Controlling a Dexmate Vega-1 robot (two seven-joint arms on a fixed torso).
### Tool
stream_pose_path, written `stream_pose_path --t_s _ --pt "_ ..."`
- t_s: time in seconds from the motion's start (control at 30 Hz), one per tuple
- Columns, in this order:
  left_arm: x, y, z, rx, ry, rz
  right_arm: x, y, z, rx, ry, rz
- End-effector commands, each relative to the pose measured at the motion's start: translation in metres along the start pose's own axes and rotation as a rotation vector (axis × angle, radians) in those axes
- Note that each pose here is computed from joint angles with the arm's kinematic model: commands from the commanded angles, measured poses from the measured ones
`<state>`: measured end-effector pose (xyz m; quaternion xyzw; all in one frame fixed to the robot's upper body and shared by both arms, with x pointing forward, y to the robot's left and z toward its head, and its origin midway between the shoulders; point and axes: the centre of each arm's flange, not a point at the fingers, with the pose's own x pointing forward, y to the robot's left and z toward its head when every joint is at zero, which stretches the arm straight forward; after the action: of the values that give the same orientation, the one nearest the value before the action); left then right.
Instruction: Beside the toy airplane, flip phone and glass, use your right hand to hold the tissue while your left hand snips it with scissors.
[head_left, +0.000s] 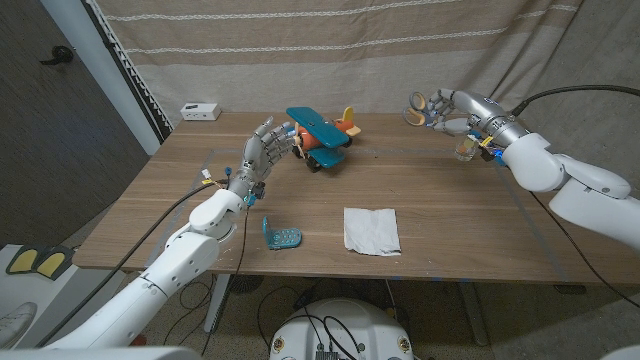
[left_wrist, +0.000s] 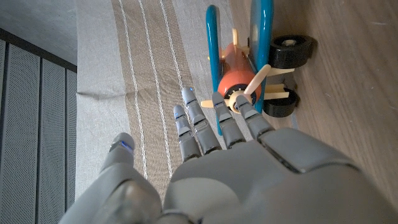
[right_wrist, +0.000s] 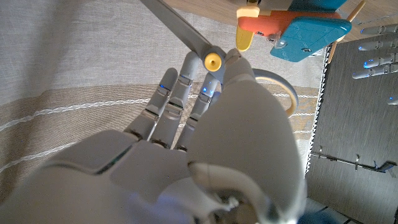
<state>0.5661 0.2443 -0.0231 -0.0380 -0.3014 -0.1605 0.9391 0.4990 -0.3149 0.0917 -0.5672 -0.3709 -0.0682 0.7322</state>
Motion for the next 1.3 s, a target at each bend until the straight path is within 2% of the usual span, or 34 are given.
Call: stream_pose_path --t_s 0.03,0.2,0.4,0.67,1.0,1.3 --pt "0.001 -0.012 0.011 0.038 0.026 -0.082 -0.003 0.003 0.002 -0.027 -0.024 -0.027" --pt "0.003 -0.016 0.015 0.038 0.021 -0.098 -0.005 0.002 0.002 -0.021 -0.035 -0.044" --pt "0.002 -0.021 0.018 -0.046 0.031 -0.092 -0.007 0.002 0.004 -0.019 -0.05 -0.067" --pt "0.005 -0.03 0.023 -0.064 0.04 -0.134 -0.011 0.008 0.005 -0.001 -0.063 -0.084" --pt "0.011 -0.032 0.018 -0.11 0.082 -0.166 -0.016 0.01 0.007 -0.023 -0.088 -0.115" --pt "0.014 -0.035 0.019 -0.104 0.092 -0.186 -0.017 0.011 0.008 -0.025 -0.1 -0.121"
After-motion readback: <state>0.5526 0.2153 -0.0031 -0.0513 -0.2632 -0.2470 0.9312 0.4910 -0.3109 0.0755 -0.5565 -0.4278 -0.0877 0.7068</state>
